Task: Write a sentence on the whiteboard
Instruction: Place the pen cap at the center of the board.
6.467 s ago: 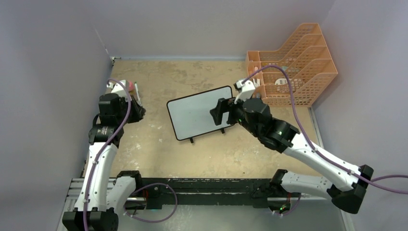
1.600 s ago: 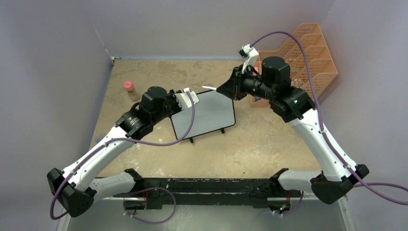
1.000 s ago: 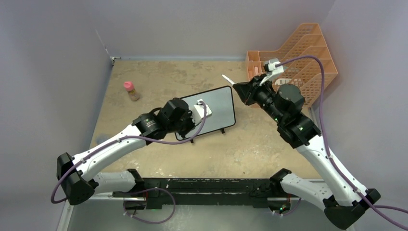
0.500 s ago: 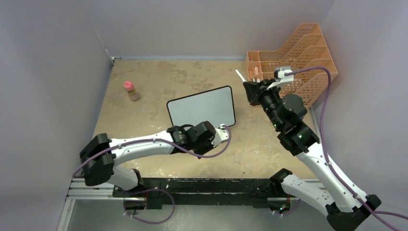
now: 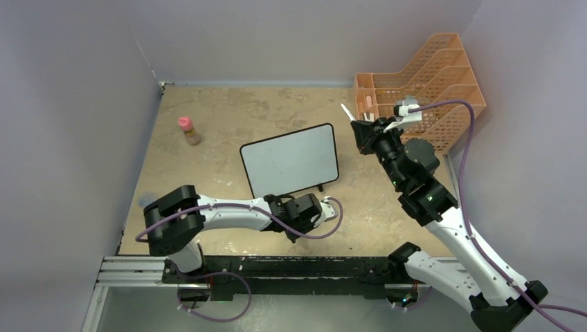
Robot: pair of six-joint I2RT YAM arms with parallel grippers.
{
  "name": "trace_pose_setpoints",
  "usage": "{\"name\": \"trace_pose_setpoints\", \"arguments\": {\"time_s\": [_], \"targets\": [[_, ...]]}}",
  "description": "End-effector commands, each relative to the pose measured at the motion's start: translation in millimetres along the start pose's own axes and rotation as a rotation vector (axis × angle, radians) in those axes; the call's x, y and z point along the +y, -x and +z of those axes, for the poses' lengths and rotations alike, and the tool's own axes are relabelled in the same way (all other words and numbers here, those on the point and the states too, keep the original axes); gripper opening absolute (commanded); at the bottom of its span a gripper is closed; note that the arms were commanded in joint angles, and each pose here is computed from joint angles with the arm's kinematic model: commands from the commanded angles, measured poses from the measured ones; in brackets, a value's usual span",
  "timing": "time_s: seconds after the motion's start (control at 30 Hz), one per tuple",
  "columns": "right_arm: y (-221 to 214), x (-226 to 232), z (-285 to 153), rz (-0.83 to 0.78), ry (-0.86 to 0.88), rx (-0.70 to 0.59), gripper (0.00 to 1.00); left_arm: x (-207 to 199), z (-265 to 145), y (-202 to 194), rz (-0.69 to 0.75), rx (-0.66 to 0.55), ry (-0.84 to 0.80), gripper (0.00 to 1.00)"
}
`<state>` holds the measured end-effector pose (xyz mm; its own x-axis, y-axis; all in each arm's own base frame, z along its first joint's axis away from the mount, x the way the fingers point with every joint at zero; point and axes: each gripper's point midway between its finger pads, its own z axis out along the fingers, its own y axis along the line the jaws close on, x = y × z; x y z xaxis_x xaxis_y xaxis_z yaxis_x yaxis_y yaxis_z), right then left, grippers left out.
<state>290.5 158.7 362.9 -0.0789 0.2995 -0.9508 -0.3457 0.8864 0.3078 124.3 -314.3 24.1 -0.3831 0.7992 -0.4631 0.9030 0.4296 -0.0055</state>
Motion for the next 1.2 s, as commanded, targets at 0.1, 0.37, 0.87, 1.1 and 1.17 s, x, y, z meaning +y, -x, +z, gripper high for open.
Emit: {"name": "trace_pose_setpoints", "arguments": {"time_s": [0.1,0.37,0.87,1.1,1.17], "targets": [[17,2,-4,0.018,0.009,-0.067,0.0,2,13,-2,-0.011,0.008,0.031,0.2],[12,1,-5,0.009,0.011,-0.051,0.0,2,-5,19,-0.033,-0.06,0.039,0.39],[14,5,-1,-0.035,0.031,-0.044,0.0,48,-102,95,-0.154,-0.384,0.07,0.55],[19,6,2,-0.052,0.026,-0.046,0.0,96,-151,98,-0.26,-0.511,0.13,0.59],[19,6,4,-0.058,0.025,-0.042,0.0,114,-164,93,-0.307,-0.543,0.139,0.59]]}}
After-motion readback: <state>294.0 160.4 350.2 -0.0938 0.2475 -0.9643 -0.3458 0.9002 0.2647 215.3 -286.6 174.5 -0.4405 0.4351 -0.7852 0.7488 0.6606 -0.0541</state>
